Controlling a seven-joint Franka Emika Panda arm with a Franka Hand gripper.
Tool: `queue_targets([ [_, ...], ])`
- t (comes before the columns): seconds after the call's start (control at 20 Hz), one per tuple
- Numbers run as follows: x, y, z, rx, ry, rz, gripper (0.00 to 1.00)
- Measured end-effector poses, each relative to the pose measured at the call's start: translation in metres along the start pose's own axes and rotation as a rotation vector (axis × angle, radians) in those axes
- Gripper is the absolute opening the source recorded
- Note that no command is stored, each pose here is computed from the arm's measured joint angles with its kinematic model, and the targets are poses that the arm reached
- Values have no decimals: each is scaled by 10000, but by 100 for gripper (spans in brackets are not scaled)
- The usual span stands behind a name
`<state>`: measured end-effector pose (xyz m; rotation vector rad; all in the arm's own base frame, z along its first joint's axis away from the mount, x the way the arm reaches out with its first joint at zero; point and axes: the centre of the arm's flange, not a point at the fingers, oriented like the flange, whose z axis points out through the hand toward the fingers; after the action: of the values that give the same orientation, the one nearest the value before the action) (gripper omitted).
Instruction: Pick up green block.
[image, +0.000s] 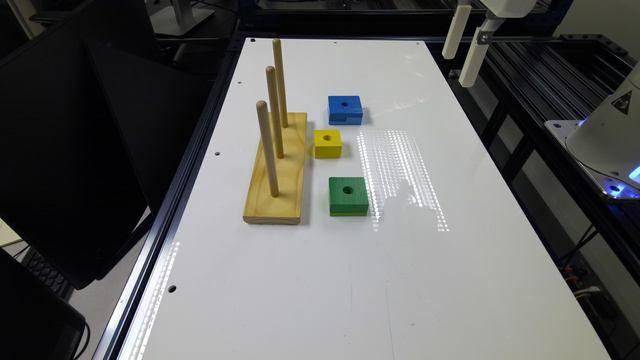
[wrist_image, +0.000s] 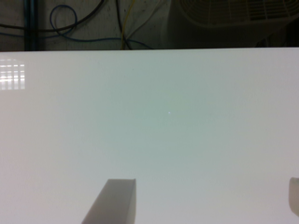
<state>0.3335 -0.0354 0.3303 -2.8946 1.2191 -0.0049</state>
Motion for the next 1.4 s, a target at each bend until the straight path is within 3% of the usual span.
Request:
queue_targets([
  [1.0, -17, 16, 20, -30, -36, 5, 100],
  [1.4, 3, -2, -16, 36, 44, 2, 100],
])
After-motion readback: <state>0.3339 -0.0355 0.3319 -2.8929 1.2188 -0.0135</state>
